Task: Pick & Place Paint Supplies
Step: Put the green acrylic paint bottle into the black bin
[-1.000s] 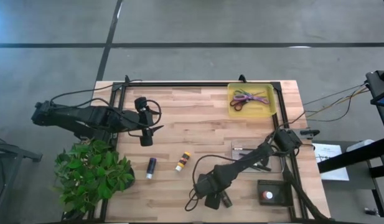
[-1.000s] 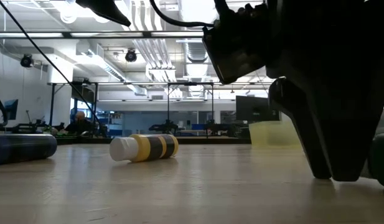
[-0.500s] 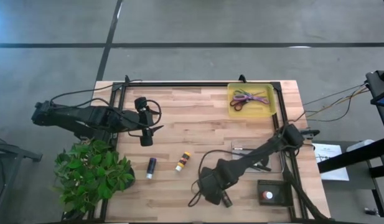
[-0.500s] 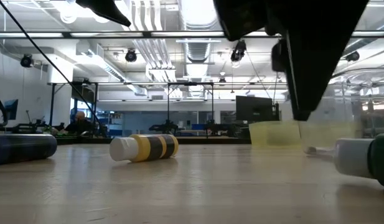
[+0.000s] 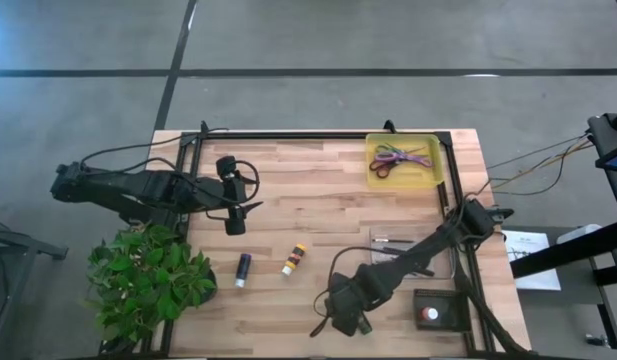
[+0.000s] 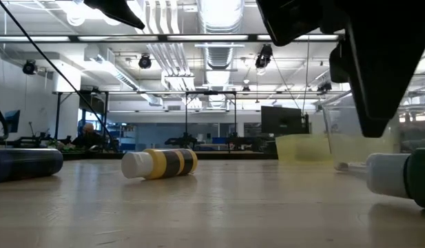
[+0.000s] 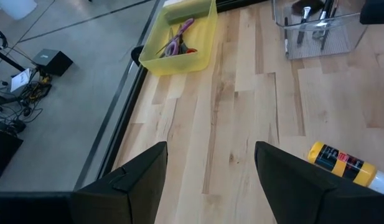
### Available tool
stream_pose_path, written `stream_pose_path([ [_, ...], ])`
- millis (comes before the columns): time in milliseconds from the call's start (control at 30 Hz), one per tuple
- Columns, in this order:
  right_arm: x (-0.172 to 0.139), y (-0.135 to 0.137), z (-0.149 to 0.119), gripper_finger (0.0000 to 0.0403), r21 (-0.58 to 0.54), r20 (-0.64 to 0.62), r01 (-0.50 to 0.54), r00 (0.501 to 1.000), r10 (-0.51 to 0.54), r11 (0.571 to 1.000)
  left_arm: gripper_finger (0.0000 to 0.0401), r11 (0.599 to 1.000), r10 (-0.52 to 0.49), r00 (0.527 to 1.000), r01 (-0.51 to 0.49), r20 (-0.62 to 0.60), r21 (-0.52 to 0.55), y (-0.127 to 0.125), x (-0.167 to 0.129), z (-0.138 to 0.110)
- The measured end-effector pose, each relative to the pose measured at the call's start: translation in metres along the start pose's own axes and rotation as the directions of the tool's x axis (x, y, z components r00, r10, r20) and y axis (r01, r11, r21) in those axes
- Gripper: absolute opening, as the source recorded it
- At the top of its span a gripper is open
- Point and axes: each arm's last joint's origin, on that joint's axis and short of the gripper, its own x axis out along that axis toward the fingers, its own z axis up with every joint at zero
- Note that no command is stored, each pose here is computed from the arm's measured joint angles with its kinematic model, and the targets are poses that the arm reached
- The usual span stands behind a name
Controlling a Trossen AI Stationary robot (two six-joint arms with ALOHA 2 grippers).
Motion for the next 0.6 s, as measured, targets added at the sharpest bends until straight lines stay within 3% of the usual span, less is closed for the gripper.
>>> stream_pose_path([
  [600, 0.0010, -0.0101, -0.0001, 0.0216, 0.051, -0.056, 0.060, 0.997, -0.057, 0.997, 0.0248, 1.000, -0.008, 1.000, 0.008, -0.019, 0.010, -0.0004, 0.0000, -0.0021],
])
